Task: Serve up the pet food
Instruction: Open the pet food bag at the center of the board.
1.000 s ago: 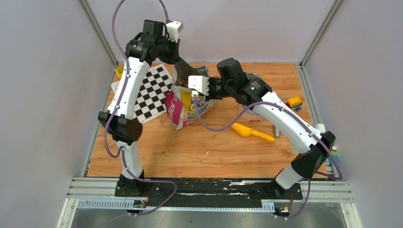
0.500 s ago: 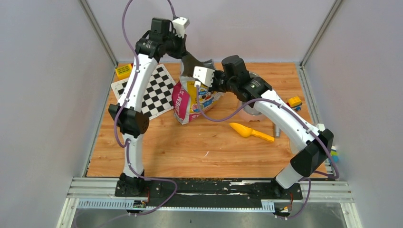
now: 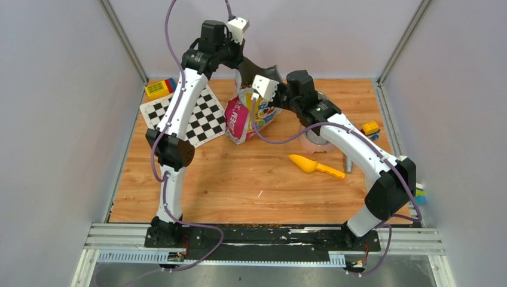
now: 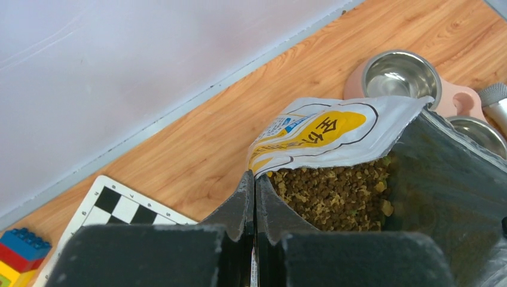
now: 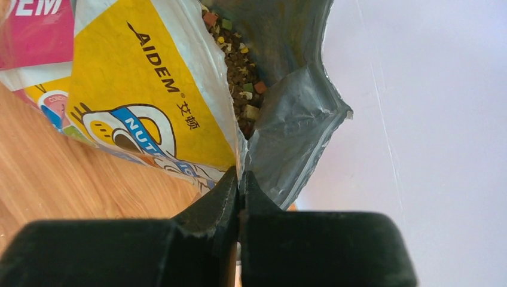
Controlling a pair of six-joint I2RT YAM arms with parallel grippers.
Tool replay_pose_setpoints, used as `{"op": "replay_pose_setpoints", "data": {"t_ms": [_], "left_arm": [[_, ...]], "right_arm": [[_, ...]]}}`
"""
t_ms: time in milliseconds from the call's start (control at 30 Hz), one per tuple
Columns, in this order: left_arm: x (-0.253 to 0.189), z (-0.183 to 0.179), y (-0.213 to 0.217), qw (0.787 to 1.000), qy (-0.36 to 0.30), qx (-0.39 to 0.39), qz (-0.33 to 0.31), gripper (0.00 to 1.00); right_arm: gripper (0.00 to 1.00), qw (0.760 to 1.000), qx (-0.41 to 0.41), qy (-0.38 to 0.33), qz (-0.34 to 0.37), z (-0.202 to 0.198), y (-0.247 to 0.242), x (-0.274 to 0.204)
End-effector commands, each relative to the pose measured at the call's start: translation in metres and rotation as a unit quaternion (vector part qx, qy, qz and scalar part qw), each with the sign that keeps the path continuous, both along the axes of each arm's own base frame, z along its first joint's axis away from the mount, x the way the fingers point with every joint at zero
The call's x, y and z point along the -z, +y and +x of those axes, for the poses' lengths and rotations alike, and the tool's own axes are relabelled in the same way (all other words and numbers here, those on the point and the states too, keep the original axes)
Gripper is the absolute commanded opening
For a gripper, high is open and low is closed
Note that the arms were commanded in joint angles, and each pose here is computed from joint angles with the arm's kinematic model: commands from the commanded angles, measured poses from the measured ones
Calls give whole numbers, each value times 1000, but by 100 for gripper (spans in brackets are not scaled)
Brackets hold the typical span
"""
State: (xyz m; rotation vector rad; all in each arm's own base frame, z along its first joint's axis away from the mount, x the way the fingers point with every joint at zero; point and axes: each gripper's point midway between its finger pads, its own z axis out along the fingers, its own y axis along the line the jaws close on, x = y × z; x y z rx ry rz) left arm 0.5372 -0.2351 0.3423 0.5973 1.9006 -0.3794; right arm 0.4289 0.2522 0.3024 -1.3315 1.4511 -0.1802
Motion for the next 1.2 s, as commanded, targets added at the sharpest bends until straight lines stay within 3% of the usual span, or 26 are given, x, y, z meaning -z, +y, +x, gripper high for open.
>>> {"op": "replay_pose_setpoints", "data": {"t_ms": [0, 200, 500, 933, 1067, 1167], "left_arm": [[-183, -16, -10, 957, -279, 16, -73, 0], [-160, -24, -45, 962, -259, 68, -57, 0], [-126, -63, -93, 966, -222, 130, -6, 0], [-63, -104, -91, 978, -145, 120, 87, 0], [-53, -113, -80, 980, -132, 112, 99, 0], [-51, -121, -75, 980, -127, 114, 97, 0]], "right_arm": [[0, 983, 57, -153, 83, -4, -29, -108], [0, 986, 54, -138, 78, -24, -40, -92], [0, 995, -9, -52, 79, -83, -46, -46], [1, 984, -140, 74, 79, -158, -31, 43], [20, 979, -162, 92, 87, -167, -24, 50], [51, 976, -167, 92, 102, -168, -21, 38]]}}
